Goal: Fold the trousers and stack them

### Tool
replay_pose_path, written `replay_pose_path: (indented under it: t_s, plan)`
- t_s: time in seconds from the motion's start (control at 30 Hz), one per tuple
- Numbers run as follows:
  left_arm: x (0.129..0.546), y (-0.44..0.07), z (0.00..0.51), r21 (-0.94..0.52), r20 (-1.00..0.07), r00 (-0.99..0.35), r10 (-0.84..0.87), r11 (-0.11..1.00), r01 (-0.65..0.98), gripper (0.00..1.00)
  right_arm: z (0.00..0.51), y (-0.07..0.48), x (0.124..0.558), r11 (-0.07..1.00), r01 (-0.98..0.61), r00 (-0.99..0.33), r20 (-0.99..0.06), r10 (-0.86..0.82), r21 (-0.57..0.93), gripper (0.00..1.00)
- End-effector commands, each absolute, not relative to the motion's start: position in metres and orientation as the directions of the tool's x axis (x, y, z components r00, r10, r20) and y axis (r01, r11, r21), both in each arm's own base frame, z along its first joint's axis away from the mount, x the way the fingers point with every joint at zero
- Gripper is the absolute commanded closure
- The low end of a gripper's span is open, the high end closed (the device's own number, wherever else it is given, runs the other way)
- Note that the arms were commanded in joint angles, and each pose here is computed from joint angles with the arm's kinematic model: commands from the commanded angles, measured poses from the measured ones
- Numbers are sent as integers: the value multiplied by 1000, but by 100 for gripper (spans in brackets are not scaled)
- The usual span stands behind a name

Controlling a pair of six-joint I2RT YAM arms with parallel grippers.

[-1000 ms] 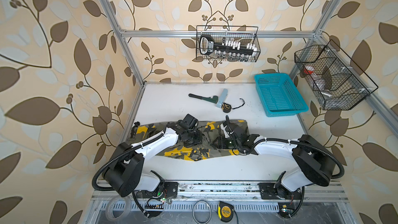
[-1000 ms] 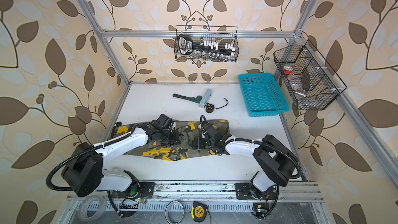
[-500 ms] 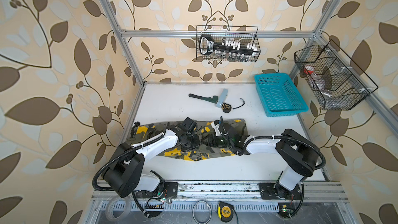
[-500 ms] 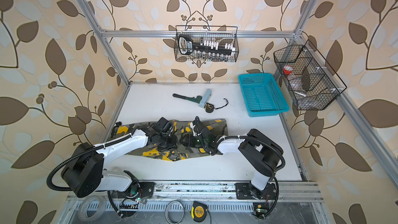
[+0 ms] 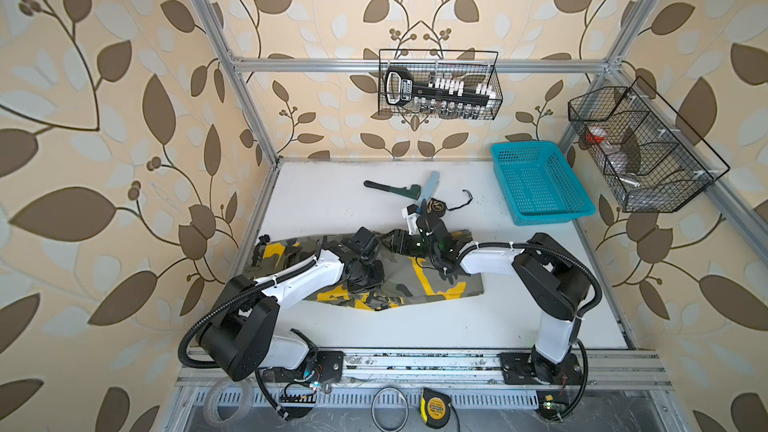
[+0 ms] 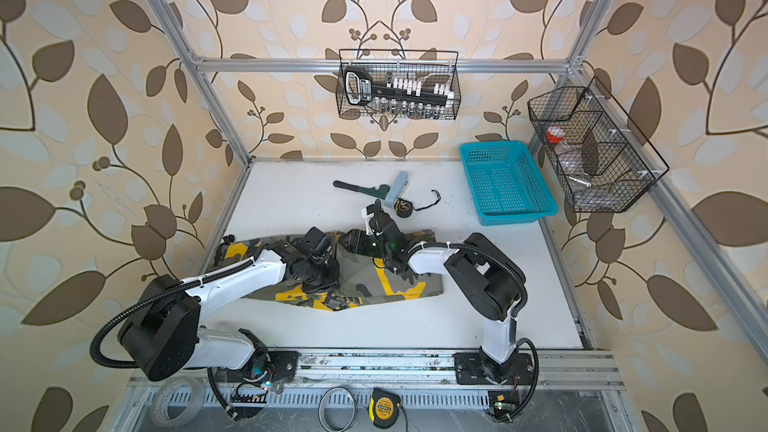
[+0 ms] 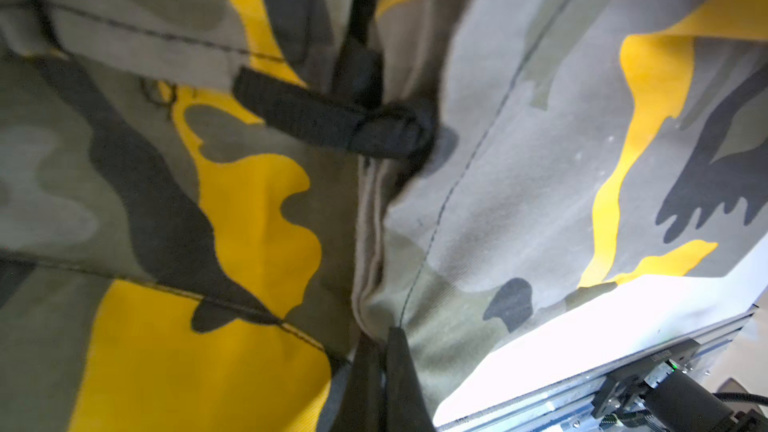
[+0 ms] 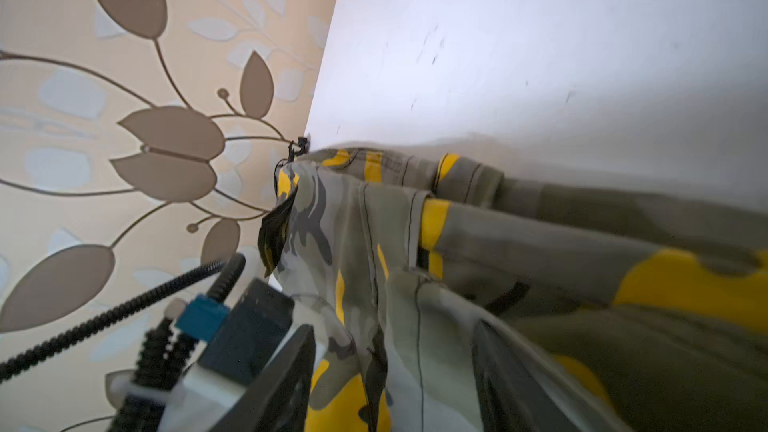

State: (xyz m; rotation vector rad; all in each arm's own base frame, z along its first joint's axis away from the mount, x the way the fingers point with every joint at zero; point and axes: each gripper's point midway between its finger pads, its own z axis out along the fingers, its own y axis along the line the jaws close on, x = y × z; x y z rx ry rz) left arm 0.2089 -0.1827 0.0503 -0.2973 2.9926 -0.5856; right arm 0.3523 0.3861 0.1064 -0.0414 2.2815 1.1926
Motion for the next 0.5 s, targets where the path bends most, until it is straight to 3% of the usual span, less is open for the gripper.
replay_pose_path:
  t_s: [0.0,0.23,0.47]
  plan:
    - [202,-172,50,-330,-49,-981,-185,931,-159,100,107,384,366,647,-315,-825,-537,176,695,39]
    - [209,-169,50,-304,-70,-980,-187,940,-157,89,133,332,365,720,-333,-800,-586,126,609,38]
    - [217,-169,55,-303,-84,-981,-174,943,-141,68,119,207,326,881,-223,-823,-565,59,417,37]
